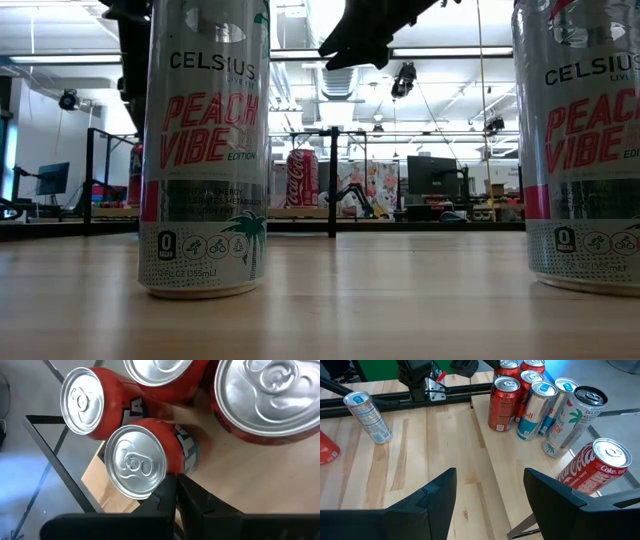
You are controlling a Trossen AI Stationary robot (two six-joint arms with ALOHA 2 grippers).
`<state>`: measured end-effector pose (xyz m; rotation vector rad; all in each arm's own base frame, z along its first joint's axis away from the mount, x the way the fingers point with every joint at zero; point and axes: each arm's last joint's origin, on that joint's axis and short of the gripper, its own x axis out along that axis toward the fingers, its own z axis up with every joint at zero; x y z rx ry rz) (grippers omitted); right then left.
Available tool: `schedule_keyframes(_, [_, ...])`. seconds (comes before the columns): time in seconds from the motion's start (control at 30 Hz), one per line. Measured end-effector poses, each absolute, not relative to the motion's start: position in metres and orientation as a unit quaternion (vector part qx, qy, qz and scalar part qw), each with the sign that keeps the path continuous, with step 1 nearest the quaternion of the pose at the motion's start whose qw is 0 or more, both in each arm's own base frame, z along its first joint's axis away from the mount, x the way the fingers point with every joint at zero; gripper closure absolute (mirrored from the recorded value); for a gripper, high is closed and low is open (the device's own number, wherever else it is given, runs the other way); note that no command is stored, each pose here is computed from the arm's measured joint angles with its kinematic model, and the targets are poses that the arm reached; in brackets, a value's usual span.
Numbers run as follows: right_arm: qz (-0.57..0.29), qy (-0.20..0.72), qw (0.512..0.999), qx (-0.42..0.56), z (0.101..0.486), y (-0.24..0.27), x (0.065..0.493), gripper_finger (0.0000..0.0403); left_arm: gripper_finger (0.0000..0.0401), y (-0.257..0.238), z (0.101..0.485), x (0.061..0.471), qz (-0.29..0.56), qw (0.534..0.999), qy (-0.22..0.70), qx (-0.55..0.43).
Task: Place canned beverage on shelf
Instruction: Put the top orange soda can on the shelf aligned with the other orange soda can
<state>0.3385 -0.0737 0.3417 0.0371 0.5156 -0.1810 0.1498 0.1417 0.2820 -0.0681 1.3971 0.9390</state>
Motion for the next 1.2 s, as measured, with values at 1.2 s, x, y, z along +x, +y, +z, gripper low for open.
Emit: schedule_keyframes(1.2, [-0.080,0.264,0.961,-0.007,0.337,-0.073,0.341,0.0184,0.0401,0.101,0.282,0.133,0.360,0.734,0.575,-0.031])
